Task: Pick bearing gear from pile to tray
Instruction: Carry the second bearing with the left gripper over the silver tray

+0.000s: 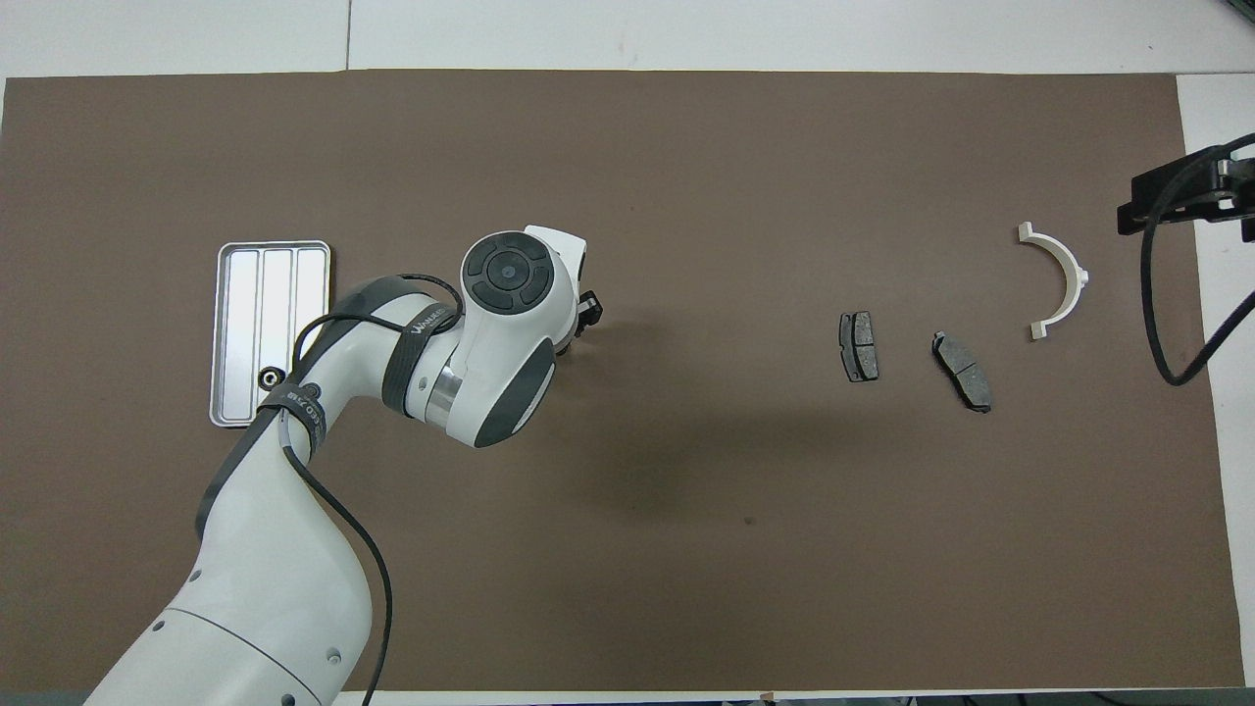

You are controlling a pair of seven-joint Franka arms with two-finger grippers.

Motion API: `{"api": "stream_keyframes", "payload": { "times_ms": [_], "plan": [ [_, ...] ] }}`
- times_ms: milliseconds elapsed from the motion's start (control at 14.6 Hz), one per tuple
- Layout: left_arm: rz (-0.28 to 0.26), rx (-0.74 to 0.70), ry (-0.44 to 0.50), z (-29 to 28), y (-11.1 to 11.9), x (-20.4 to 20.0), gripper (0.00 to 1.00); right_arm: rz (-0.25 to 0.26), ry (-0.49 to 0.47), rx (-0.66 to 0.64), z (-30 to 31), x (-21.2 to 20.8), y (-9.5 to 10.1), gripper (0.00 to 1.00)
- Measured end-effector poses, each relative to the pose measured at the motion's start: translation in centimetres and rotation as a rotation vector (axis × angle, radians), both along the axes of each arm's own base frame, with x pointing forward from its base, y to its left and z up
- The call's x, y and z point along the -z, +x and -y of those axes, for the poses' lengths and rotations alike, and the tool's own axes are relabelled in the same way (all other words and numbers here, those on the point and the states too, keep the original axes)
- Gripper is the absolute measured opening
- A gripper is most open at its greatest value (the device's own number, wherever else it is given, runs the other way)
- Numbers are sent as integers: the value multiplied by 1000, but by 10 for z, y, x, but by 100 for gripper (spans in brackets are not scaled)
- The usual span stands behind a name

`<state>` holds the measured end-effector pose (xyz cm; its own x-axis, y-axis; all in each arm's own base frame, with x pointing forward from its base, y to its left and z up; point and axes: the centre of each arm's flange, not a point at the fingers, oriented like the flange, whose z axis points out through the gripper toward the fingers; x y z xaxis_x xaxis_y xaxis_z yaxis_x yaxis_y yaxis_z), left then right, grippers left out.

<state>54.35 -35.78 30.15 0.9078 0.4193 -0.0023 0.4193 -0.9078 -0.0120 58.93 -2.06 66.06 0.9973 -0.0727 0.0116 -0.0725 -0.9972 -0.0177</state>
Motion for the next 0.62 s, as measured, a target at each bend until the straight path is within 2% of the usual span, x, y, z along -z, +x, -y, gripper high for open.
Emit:
{"api": "stream_keyframes", "payload": {
  "times_ms": [343, 548, 617],
  "plan": [
    [7, -16, -5, 0, -1, 4, 51, -2, -1, -10, 7, 22, 7, 100],
    [9, -18, -5, -2, -3, 8, 50, -12, 0, -12, 5, 10, -6, 100],
    [14, -18, -9, -1, -3, 7, 43, -25, 1, -12, 5, 8, -11, 100]
  ]
}}
